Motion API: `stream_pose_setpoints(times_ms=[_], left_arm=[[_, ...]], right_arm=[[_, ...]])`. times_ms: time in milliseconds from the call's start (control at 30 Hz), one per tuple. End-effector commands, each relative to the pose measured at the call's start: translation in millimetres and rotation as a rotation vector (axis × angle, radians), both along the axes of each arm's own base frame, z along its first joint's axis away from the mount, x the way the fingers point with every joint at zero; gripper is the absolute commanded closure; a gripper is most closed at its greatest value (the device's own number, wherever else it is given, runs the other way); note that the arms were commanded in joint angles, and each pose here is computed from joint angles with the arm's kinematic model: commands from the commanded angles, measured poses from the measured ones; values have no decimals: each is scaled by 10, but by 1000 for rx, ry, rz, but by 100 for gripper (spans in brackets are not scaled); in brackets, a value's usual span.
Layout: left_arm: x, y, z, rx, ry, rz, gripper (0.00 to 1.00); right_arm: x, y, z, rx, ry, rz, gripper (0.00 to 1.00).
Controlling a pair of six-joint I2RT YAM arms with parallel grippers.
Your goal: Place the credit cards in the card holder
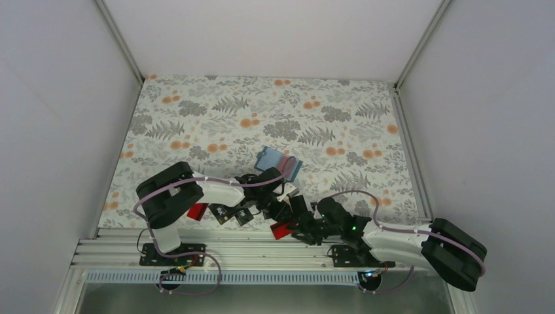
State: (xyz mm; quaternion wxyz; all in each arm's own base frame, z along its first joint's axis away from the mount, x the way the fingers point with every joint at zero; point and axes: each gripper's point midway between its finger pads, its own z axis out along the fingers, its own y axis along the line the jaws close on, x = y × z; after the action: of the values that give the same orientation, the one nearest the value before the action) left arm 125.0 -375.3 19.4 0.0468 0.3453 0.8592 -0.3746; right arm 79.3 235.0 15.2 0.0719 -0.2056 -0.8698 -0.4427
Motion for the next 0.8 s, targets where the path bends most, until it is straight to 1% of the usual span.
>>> stream_pose_setpoints(times_ms=[0,133,433,767], left_arm=[[-380,245,-364,129,132,-57,78],[-386,244,-360,127,133,-63,78],[-377,229,-372,126,133,-65,79],[-380,233,-391,123,137,-60,79]], right_arm=[[263,-122,-56,-18,-85,-161,60],[323,-104,45,10,-126,-176,62],[344,-107,110,19,-145,-183,64],[343,-4,182,10,-152,-129,65]])
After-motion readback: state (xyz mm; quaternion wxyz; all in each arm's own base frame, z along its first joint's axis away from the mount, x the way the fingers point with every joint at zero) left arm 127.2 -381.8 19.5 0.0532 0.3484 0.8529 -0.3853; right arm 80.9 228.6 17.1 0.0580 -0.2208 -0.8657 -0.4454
